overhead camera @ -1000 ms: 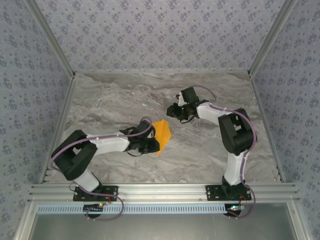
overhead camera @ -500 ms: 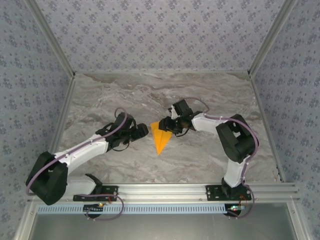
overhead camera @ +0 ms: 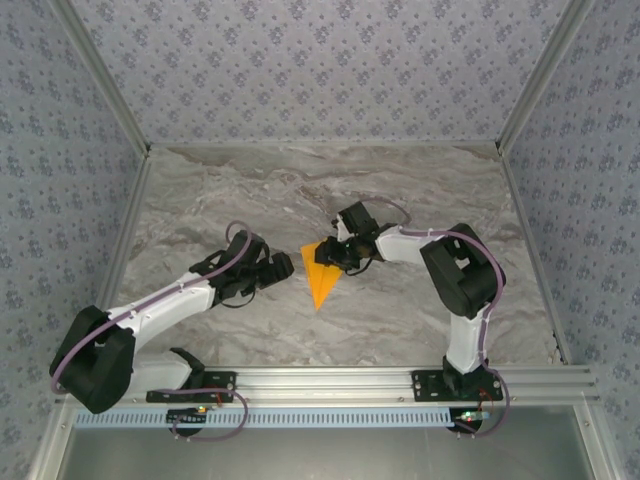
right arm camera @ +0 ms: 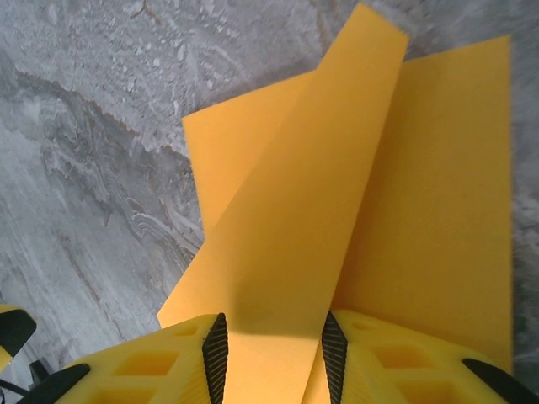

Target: Fold a paper plane with a square sheet of paper (pick it up from the middle)

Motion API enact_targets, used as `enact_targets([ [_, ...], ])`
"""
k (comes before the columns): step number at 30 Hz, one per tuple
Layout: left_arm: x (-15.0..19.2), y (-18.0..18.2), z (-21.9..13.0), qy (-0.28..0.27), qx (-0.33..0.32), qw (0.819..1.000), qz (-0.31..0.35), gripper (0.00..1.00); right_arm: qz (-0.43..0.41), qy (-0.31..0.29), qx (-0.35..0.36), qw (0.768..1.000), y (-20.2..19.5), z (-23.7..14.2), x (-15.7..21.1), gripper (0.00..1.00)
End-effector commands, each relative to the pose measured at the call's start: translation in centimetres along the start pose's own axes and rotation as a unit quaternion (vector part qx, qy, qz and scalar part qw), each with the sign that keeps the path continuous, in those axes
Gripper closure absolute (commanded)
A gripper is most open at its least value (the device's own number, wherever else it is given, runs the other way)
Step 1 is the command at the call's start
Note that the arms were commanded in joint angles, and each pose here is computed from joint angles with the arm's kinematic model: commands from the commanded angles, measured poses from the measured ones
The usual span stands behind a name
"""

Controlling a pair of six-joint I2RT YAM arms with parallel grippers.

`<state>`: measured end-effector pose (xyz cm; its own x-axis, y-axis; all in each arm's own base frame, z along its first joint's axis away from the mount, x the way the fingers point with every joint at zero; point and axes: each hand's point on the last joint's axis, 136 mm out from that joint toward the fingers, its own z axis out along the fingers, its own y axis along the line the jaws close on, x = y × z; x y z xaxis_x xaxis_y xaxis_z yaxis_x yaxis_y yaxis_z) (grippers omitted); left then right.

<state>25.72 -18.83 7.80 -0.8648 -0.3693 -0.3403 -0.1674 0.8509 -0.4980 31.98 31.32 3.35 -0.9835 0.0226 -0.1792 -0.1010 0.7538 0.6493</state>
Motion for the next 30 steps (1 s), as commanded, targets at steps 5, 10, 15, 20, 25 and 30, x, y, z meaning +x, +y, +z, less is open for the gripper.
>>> enact_targets([
  [5, -0.4, 0.5, -0.4, -0.005, -0.008, 1.000, -0.011, 0.08, -0.009, 0.011, -0.036, 0.999, 1.5, 0.5, 0.2, 0.70],
  [10, 0.0, 0.8, 0.1, 0.012, 0.004, 0.999, -0.038, 0.07, -0.015, 0.018, -0.055, 0.998, 1.8, 0.9, 1.3, 0.71],
  [15, 0.3, 0.5, 0.5, 0.025, 0.016, 0.999, -0.044, 0.04, -0.013, 0.026, -0.048, 0.998, 1.1, 1.4, 1.9, 0.74],
  [20, 0.4, -0.2, 0.6, 0.036, 0.032, 0.998, -0.043, 0.03, -0.014, 0.027, -0.053, 0.998, 1.4, 1.3, 1.8, 0.87],
  [25, 0.6, -1.4, 0.4, 0.046, 0.061, 0.996, -0.044, 0.03, -0.024, 0.004, -0.101, 0.995, 3.8, -1.0, 0.2, 0.95],
  [30, 0.7, -4.5, -0.5, 0.066, 0.149, 0.985, -0.060, 0.02, 0.000, -0.036, -0.186, 0.982, 6.6, -5.2, -2.5, 0.95],
])
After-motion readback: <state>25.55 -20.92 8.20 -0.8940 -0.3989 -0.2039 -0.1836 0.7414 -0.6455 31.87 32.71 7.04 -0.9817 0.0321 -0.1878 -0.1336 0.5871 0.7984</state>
